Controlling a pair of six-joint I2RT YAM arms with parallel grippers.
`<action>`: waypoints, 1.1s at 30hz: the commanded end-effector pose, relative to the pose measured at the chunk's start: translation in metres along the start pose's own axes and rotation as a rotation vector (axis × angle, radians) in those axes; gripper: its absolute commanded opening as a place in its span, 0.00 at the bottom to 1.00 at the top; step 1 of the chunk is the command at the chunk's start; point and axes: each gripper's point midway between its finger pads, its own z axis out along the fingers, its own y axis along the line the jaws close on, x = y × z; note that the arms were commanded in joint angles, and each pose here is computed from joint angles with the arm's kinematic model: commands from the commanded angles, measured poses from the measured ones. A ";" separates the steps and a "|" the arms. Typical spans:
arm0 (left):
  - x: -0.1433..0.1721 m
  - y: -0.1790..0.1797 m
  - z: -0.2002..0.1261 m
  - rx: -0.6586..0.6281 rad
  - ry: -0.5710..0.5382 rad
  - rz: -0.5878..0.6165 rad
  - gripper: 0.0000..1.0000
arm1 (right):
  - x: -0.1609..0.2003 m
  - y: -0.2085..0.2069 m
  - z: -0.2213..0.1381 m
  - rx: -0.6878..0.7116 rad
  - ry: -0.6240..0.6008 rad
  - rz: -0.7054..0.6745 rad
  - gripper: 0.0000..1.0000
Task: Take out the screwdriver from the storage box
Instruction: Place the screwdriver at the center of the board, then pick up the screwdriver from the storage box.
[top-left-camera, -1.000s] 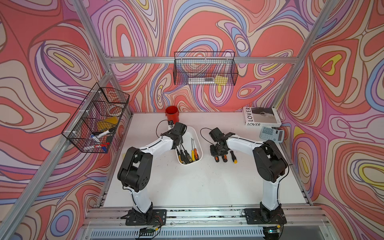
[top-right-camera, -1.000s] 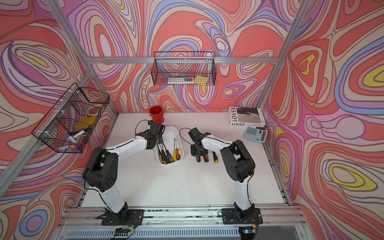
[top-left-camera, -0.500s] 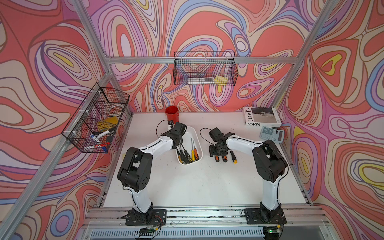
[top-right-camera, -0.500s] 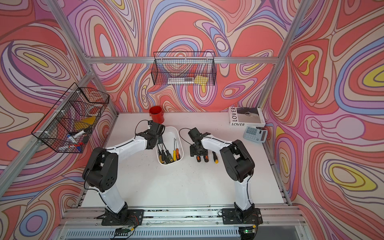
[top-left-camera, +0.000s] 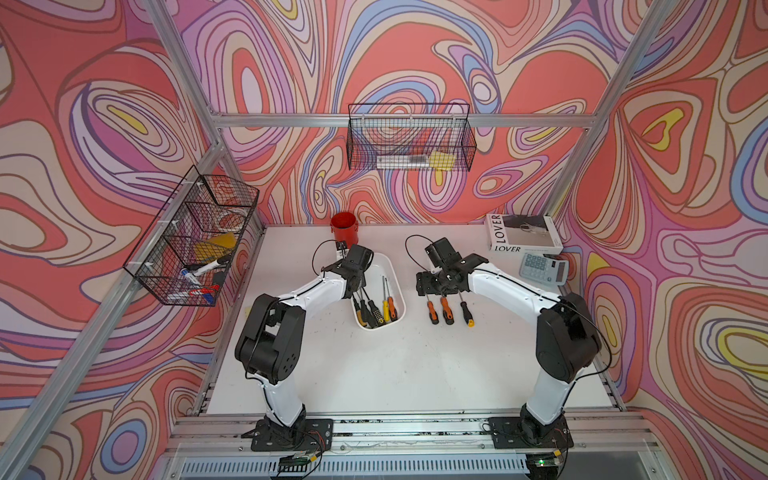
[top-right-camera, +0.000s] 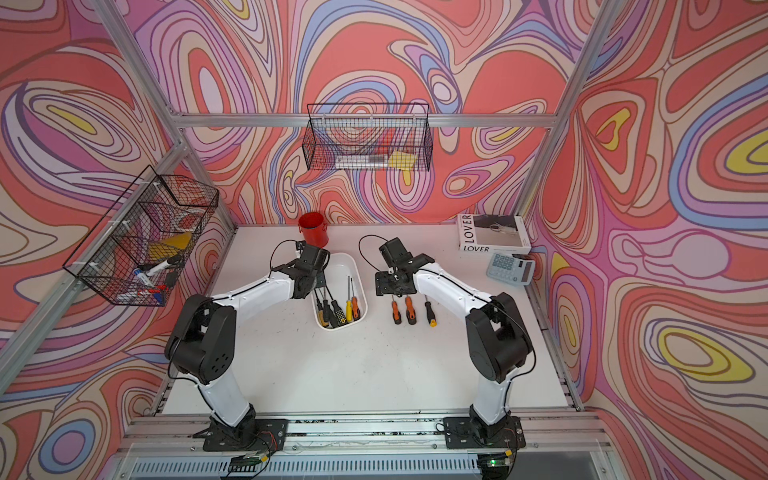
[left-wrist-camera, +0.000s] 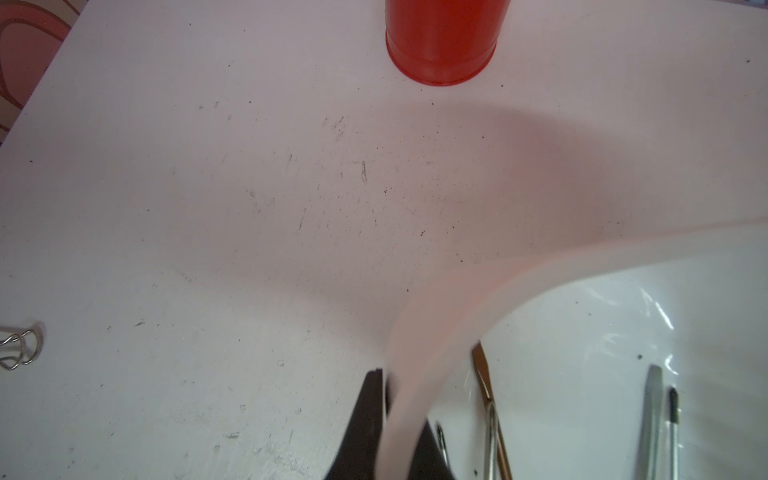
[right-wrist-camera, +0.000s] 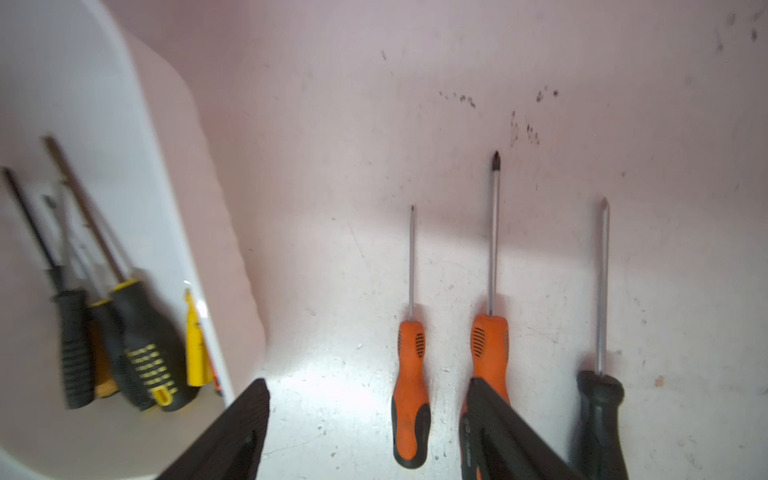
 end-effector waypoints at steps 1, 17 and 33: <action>-0.003 0.006 -0.006 -0.026 -0.014 0.016 0.00 | -0.022 0.028 -0.027 -0.138 -0.102 -0.057 0.78; -0.007 0.003 -0.008 -0.017 -0.013 0.014 0.00 | 0.019 0.129 -0.015 -0.509 -0.065 -0.279 0.62; -0.012 0.005 -0.012 -0.028 -0.024 0.033 0.00 | 0.060 0.151 0.055 -0.534 0.098 -0.266 0.57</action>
